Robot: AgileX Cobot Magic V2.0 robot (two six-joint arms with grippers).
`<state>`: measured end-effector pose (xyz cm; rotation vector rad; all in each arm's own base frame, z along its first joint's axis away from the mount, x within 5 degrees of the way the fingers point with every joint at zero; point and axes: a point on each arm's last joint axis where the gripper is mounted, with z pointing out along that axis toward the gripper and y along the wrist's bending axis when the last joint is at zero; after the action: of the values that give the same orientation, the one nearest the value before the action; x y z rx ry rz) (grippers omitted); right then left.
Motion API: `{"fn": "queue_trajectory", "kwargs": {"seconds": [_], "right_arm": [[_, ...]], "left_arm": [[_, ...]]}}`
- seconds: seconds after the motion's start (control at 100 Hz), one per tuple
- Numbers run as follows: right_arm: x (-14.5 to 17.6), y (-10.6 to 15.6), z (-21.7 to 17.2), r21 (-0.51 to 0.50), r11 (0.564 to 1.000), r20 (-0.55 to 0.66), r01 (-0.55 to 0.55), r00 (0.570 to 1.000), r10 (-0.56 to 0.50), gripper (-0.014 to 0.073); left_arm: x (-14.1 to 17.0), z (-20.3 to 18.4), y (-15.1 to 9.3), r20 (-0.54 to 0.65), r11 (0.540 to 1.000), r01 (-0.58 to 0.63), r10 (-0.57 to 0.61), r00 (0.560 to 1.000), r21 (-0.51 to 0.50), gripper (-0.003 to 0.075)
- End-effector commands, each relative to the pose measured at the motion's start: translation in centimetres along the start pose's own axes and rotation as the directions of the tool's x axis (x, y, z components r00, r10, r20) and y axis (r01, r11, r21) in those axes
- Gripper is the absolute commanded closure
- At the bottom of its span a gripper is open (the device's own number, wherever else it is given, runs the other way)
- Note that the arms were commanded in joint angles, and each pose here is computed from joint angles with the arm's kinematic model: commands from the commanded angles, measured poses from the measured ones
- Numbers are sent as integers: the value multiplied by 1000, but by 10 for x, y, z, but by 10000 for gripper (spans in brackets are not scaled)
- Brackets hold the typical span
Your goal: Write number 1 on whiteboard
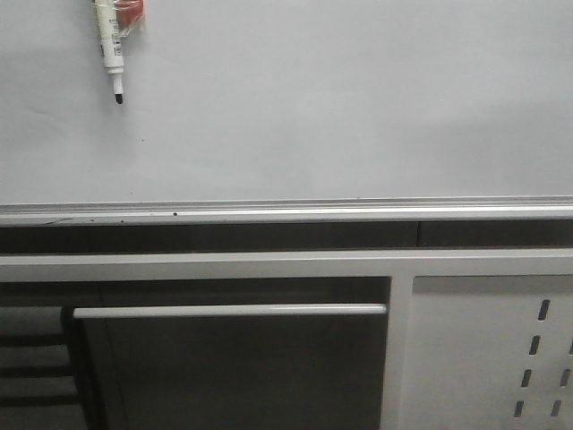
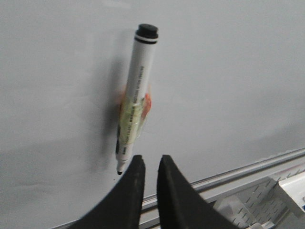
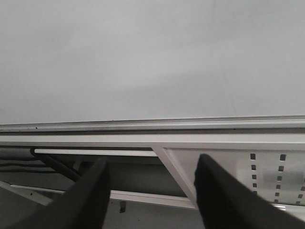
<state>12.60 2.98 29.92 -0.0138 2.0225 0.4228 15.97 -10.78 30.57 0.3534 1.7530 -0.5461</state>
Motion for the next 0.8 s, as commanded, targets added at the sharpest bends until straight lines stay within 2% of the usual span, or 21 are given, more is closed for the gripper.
{"fn": "queue_trajectory", "kwargs": {"seconds": [0.0, 0.12, 0.21, 0.65, 0.79], "right_arm": [[-15, 2, -3, 1, 1000, 75, 11, 997, -11, 209], [-15, 2, -3, 2, 1000, 77, 10, 997, -11, 209], [-15, 2, -3, 5, 1000, 85, 10, 996, -11, 209], [-16, 2, -3, 8, 1000, 93, 10, 996, -11, 209], [-16, 2, -3, 8, 1000, 93, 11, 996, -12, 209]], "left_arm": [[-22, 8, -4, 105, 1000, -11, 10, 994, 3, 542], [-28, 19, -5, 106, 1000, -10, 10, 994, -5, 420], [-28, 28, -4, 110, 1000, -11, 12, 994, -14, 365], [-26, 52, 3, 196, 997, -4, 19, 980, -76, 363], [-19, 60, 6, 168, 996, -7, 22, 986, -87, 365]]}}
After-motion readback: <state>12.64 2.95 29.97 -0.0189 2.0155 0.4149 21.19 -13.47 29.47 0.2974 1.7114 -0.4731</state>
